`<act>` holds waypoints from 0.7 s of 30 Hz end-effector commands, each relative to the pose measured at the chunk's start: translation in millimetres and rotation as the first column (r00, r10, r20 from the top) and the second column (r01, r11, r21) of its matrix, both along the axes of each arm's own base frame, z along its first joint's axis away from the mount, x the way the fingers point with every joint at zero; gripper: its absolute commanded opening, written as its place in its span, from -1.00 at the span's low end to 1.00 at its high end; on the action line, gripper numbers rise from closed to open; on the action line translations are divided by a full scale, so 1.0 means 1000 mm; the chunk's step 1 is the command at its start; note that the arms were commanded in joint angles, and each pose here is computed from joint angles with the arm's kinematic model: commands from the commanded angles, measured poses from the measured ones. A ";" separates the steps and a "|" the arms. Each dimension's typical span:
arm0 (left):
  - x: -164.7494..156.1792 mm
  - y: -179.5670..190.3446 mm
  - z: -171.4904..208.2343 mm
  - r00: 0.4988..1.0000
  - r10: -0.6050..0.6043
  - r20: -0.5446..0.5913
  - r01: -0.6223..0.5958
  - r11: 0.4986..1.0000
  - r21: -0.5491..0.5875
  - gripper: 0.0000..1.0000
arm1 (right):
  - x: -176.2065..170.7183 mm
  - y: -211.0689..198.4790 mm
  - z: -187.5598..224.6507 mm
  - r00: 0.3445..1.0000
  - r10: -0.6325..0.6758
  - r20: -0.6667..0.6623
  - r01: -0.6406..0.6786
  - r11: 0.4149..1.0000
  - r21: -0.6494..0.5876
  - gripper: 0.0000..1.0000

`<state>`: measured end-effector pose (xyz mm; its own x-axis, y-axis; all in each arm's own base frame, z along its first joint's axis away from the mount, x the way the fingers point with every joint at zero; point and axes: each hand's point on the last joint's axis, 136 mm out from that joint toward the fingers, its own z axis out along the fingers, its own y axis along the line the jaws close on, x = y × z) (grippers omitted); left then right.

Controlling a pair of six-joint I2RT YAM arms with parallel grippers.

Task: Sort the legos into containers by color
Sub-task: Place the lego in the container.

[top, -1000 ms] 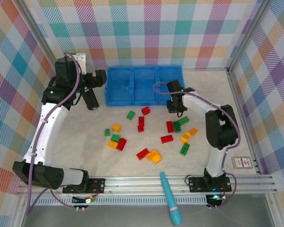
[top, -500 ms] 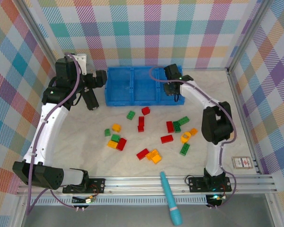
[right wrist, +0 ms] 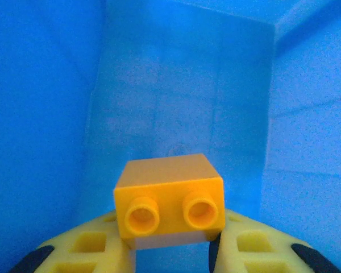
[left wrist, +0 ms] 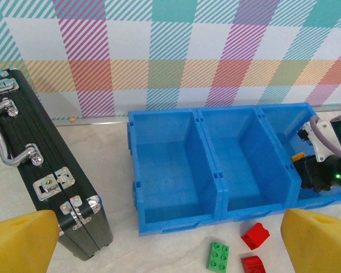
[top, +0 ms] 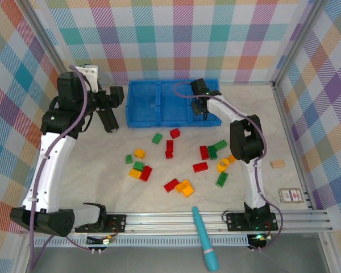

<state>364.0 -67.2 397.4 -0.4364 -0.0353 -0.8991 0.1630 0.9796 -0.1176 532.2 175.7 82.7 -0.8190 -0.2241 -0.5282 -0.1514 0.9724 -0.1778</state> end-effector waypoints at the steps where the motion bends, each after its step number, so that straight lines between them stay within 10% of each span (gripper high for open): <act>1: -0.012 0.003 0.007 1.000 0.003 0.000 -0.003 1.000 0.026 1.00 | 0.005 -0.005 -0.005 1.000 -0.020 -0.011 0.021 1.000 0.011 -0.37; 14: -0.015 0.001 0.006 0.999 -0.026 -0.028 0.027 0.998 0.060 1.00 | -0.006 -0.014 0.038 0.999 -0.014 0.044 0.012 0.999 0.053 0.40; 21: -0.013 -0.002 0.008 0.999 -0.045 -0.012 0.046 0.997 0.061 1.00 | -0.037 -0.015 0.076 0.997 -0.002 0.071 -0.004 0.997 0.078 0.40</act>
